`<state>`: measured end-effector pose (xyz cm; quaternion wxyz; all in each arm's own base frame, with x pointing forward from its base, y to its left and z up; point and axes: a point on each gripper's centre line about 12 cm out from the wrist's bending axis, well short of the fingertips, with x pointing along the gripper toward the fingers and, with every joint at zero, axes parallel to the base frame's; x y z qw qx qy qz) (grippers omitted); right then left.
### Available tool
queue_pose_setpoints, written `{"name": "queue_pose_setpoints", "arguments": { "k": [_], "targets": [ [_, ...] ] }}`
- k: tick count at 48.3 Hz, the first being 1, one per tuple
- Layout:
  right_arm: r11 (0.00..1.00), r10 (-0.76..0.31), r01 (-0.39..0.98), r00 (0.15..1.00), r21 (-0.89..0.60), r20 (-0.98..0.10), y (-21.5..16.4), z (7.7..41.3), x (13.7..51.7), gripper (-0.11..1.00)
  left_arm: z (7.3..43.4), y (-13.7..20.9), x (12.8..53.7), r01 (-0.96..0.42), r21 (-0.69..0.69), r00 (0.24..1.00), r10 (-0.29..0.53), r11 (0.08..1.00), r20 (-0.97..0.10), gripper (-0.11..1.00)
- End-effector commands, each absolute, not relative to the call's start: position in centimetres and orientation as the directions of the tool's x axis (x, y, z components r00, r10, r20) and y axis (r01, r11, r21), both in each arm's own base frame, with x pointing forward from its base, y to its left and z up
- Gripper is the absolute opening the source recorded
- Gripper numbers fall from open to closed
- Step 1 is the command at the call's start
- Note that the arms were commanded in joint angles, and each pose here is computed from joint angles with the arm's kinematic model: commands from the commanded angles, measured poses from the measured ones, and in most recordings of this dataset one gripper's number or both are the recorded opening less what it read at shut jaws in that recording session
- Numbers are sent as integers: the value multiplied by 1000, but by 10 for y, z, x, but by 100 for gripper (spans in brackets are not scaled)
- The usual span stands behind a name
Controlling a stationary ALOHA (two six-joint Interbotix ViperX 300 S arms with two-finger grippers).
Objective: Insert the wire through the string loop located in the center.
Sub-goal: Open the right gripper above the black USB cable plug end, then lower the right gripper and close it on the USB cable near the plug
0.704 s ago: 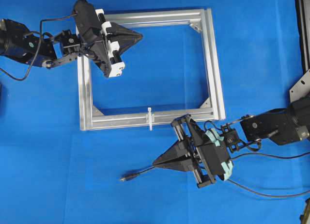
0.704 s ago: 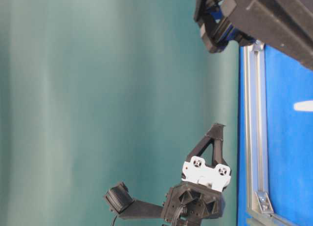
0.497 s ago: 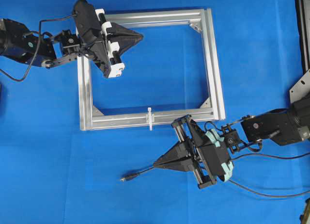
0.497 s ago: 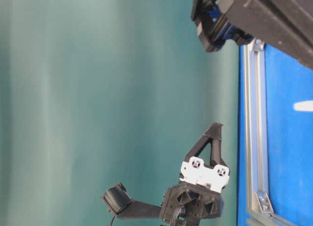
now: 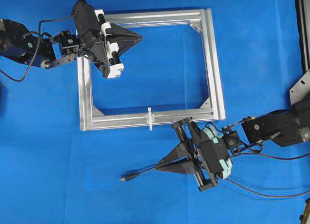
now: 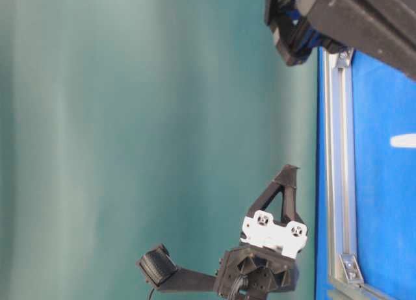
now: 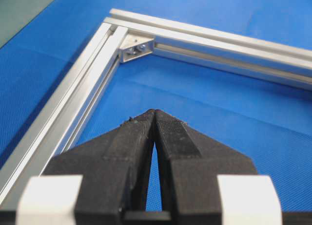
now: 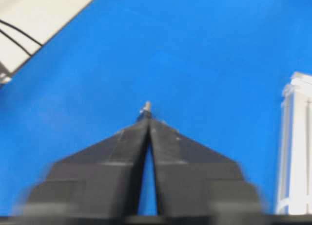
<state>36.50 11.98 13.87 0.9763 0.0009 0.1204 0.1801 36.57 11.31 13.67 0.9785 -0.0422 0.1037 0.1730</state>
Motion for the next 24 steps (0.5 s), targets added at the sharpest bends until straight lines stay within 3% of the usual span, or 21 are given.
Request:
{"name": "queue_pose_setpoints", "arguments": {
  "k": [1, 14, 20, 24],
  "targets": [
    [933, 359, -355, 915, 54, -184, 123, 156, 368, 13, 154, 114, 368, -345, -48, 928, 333, 938, -165, 0],
    [943, 334, -324, 924, 82, -189, 120, 155, 370, 85, 153, 114, 367, -345, -48, 928, 333, 938, -166, 0],
    [943, 334, -323, 922, 83, -194, 121, 153, 371, 78, 153, 114, 367, -345, -48, 928, 333, 938, -166, 0],
    [942, 334, -323, 920, 86, -203, 123, 148, 374, 80, 153, 114, 367, -345, -48, 928, 333, 938, -166, 0]
  ]
}}
